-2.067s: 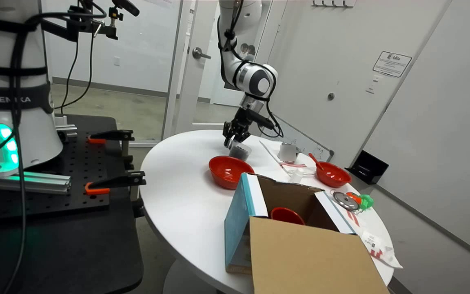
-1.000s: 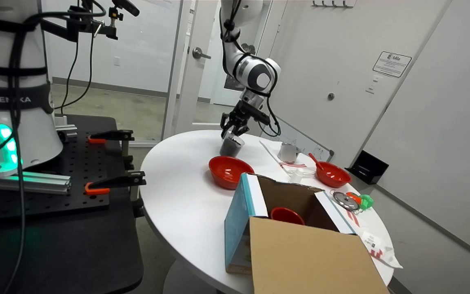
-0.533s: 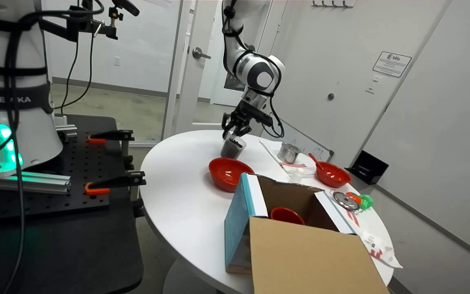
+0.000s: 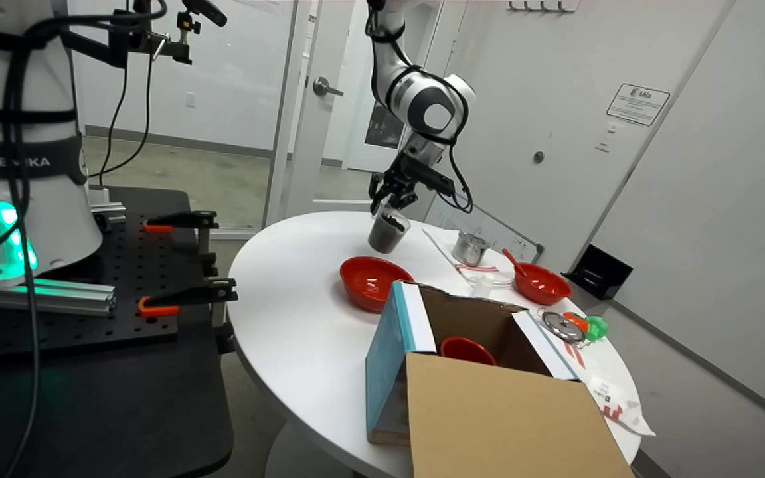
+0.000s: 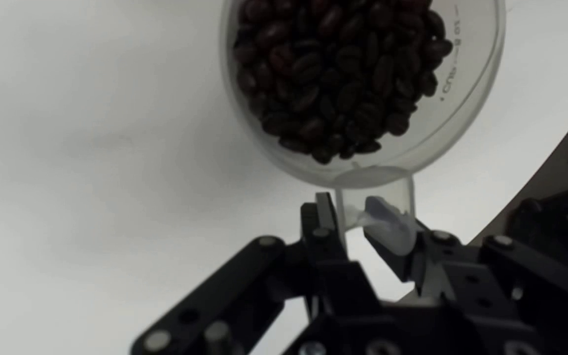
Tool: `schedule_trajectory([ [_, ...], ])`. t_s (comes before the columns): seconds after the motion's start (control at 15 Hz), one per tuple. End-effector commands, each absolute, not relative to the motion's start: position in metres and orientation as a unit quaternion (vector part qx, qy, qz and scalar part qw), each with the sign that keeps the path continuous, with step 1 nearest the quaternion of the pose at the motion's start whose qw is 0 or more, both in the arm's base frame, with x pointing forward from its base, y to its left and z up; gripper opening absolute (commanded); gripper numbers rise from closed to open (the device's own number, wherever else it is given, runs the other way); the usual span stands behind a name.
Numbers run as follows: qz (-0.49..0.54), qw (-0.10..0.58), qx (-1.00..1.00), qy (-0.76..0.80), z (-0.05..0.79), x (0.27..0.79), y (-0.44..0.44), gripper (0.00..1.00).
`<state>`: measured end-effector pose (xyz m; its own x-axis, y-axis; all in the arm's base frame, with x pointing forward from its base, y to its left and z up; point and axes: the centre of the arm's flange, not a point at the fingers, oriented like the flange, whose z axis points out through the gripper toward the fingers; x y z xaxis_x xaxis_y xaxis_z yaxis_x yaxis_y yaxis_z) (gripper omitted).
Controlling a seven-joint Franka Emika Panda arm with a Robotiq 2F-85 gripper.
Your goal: Pour some contents from the jug into the red bowl
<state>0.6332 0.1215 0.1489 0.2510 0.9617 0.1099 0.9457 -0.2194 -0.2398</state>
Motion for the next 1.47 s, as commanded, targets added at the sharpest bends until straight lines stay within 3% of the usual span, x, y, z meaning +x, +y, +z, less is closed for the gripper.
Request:
schedule_trajectory([
  [0.0, -0.016, 0.159, -0.781, -0.603, 0.166, 0.618, 0.102, 0.06],
  [0.73, -0.122, 0.256, -0.801, -0.528, 0.152, 0.599, 0.020, 0.06],
  [1.4, -0.155, 0.261, -0.792, -0.529, 0.168, 0.575, 0.008, 0.06],
])
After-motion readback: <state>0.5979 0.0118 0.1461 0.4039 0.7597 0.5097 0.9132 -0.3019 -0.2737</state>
